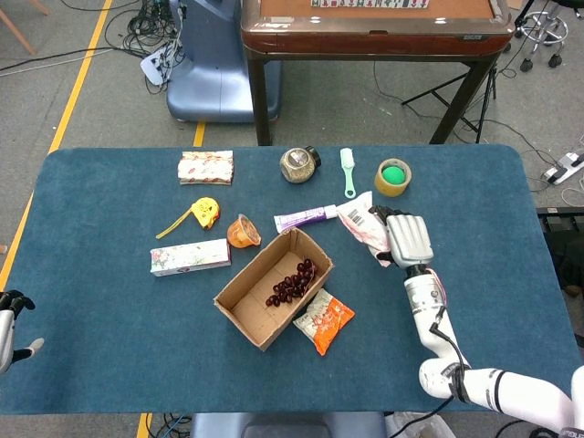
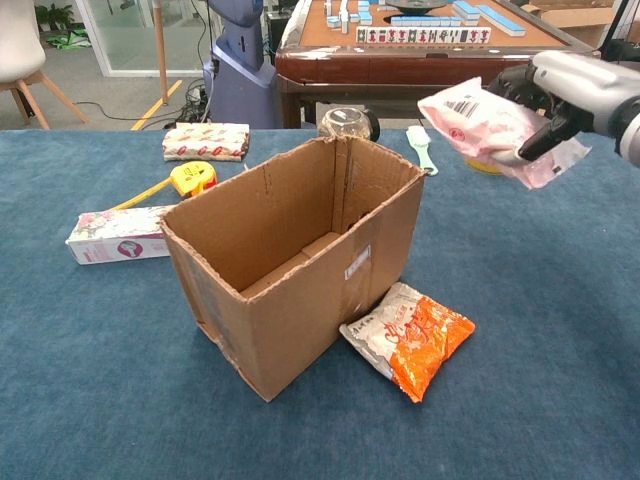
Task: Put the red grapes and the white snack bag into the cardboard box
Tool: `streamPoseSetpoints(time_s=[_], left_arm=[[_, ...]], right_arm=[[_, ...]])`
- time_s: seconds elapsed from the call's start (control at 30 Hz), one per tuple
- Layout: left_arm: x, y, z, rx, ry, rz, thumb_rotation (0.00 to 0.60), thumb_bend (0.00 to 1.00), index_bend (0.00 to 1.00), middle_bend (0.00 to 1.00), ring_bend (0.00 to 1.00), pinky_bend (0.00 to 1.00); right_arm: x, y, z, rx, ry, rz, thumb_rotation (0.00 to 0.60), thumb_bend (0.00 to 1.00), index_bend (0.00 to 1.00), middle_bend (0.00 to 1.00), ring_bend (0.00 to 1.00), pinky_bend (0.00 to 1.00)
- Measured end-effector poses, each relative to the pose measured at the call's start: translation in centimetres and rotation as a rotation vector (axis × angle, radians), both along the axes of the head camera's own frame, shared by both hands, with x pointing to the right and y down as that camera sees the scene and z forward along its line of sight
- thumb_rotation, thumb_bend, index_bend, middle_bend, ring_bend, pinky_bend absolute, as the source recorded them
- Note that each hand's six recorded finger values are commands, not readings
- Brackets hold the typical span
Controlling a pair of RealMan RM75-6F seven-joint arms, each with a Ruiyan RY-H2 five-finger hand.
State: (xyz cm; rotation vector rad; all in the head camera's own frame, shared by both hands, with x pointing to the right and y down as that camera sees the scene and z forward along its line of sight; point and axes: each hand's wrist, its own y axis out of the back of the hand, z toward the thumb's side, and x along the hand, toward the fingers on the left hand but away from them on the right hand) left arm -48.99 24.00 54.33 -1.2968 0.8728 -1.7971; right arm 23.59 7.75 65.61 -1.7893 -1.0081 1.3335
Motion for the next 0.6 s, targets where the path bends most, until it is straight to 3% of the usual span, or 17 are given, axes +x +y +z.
streamPoseSetpoints(time_s=[0.27, 0.6], left_arm=[[0.1, 0.2, 0.3, -0.008, -0.002, 0.003, 0.600, 0.06, 0.42, 0.30, 0.22, 0.36], [0.1, 0.3, 0.4, -0.011, -0.002, 0.003, 0.600, 0.06, 0.42, 0.30, 0.22, 0.36]], right_arm=[[-1.7, 1.1, -4.6, 0.163, 0.098, -0.240, 0.600, 0.46, 0.38, 0.45, 0.42, 0.48], [-4.7, 2.4, -7.7, 0.408, 0.221, -0.562, 0.600, 0.45, 0.42, 0.46, 0.42, 0.48]])
